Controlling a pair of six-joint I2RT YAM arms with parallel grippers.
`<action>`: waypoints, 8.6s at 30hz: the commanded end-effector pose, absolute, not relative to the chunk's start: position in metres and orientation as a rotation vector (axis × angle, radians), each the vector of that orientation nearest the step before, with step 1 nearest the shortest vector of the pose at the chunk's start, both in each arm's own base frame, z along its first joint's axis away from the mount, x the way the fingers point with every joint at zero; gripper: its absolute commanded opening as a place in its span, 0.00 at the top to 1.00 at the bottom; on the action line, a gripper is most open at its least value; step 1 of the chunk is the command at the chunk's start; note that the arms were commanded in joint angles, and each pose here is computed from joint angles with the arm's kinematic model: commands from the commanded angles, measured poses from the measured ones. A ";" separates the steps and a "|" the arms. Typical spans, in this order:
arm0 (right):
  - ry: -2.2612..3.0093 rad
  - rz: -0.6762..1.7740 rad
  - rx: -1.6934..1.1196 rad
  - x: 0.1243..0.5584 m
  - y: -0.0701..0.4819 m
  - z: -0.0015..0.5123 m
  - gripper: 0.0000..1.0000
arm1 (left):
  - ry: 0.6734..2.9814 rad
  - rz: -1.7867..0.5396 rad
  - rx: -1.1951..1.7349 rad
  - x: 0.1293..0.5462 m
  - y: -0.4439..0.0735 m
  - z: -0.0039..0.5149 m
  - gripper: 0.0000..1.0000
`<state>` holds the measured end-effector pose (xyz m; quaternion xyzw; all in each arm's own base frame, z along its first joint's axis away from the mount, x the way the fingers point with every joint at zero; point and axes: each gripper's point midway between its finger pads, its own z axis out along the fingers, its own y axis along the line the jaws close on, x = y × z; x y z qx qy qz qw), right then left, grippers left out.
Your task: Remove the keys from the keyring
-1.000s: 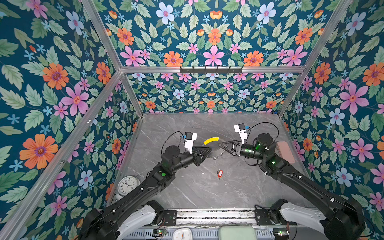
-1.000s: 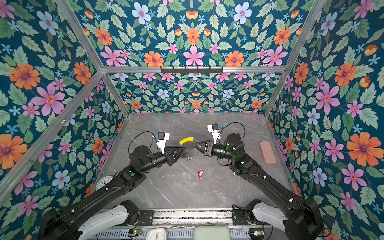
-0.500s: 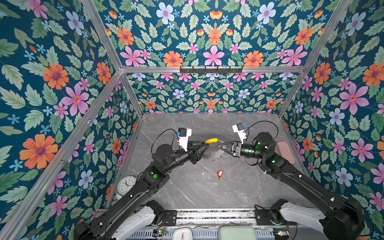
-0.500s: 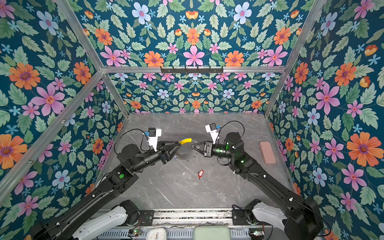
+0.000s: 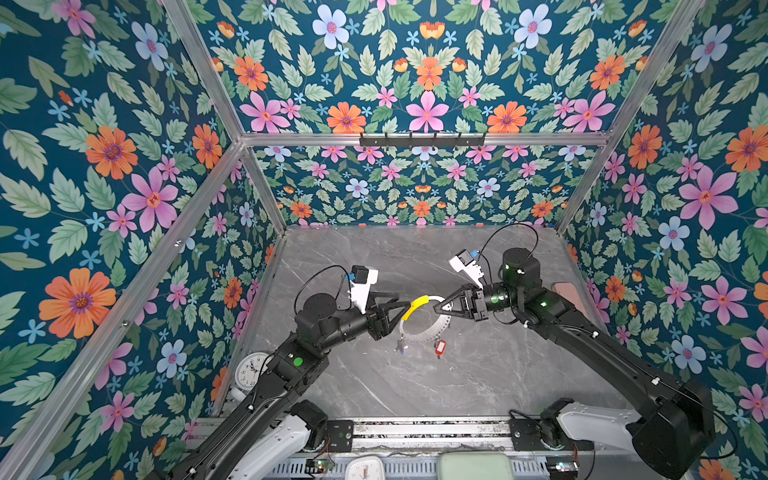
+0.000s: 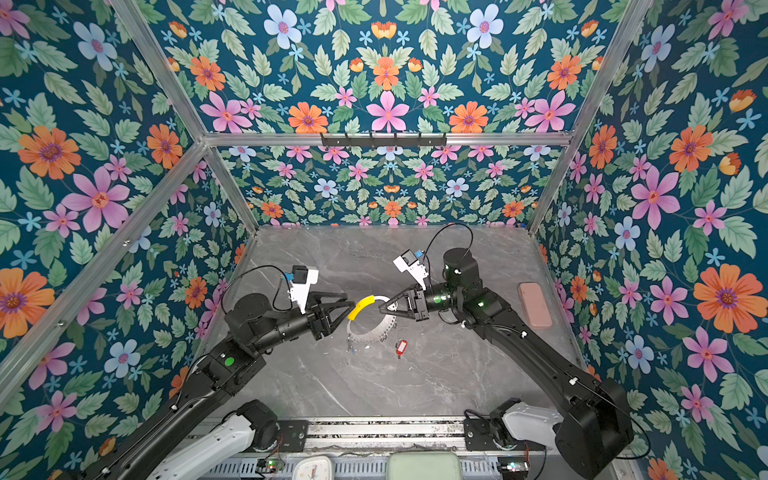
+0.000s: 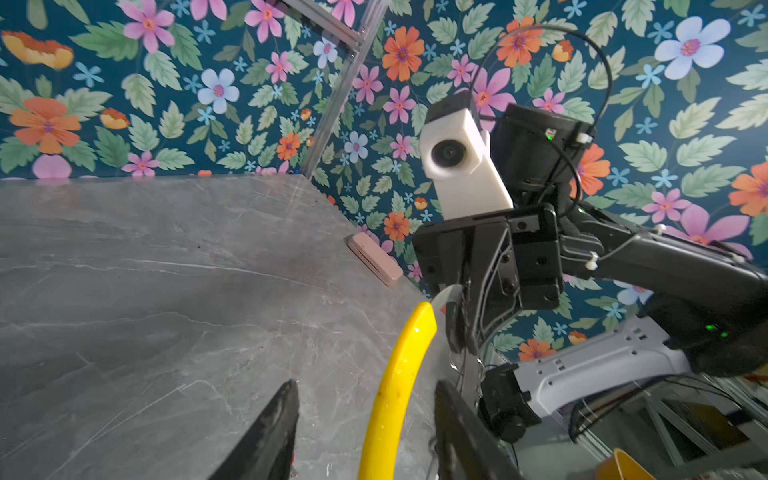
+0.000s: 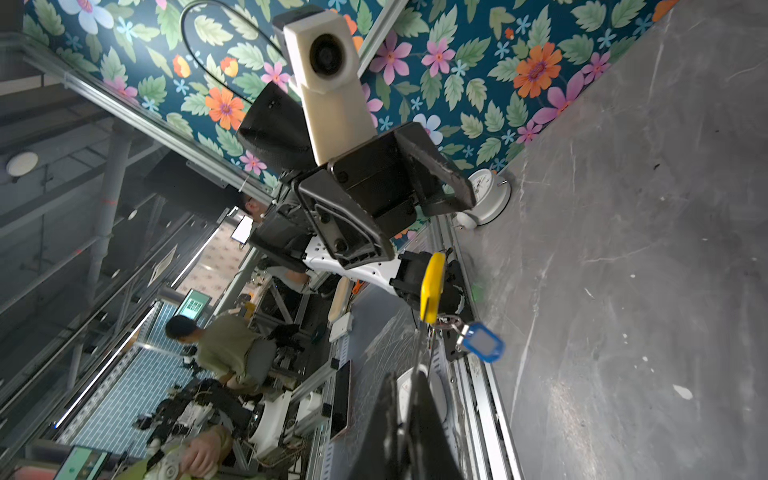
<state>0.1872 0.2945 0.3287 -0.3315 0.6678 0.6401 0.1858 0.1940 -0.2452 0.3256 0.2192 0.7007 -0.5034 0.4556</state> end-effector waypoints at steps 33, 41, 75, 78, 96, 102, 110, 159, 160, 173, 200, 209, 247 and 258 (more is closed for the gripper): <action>1.715 1.169 -0.501 0.223 0.254 0.363 0.50 | 1.587 -1.304 0.084 0.236 -0.226 0.348 1.00; 1.802 1.106 -0.688 0.199 0.301 0.324 0.55 | 1.604 -1.268 -0.056 0.254 -0.221 0.348 1.00; 1.800 1.112 -0.720 0.212 0.362 0.317 0.69 | 1.559 -1.068 -0.187 0.250 -0.225 0.361 1.00; 1.804 1.113 -0.717 0.213 0.364 0.316 0.70 | 1.560 -1.062 -0.188 0.250 -0.226 0.360 1.00; 1.805 1.125 -0.696 0.219 0.373 0.316 0.86 | 1.558 -1.029 -0.213 0.250 -0.224 0.357 1.00; 1.802 1.121 -0.693 0.220 0.373 0.316 0.97 | 1.560 -1.022 -0.219 0.250 -0.223 0.356 1.00; 1.805 1.100 -0.704 0.217 0.367 0.314 1.00 | 1.565 -1.001 -0.229 0.250 -0.218 0.353 1.00; 1.741 1.406 -1.193 0.153 0.316 0.343 1.00 | 1.544 -1.053 0.664 0.147 -0.247 0.335 0.48; 1.743 1.420 -1.214 0.149 0.314 0.343 1.00 | 1.530 -1.075 0.713 0.141 -0.252 0.335 0.49; 1.734 1.560 -1.283 0.137 0.303 0.353 1.00 | 1.550 -1.139 0.945 0.117 -0.271 0.324 0.64; 2.086 0.250 -1.160 0.211 0.294 0.275 1.00 | 1.536 -0.865 0.418 0.181 -0.213 0.350 0.60; 1.753 0.710 -1.109 0.179 0.301 0.324 1.00 | 1.478 -0.977 0.565 0.160 -0.234 0.349 0.57; 1.507 1.345 -1.102 0.145 0.305 0.361 1.00 | 1.341 -1.281 0.815 0.119 -0.273 0.370 0.71; 1.525 1.350 -1.086 0.148 0.306 0.358 1.00 | 1.327 -1.310 0.825 0.119 -0.278 0.372 0.82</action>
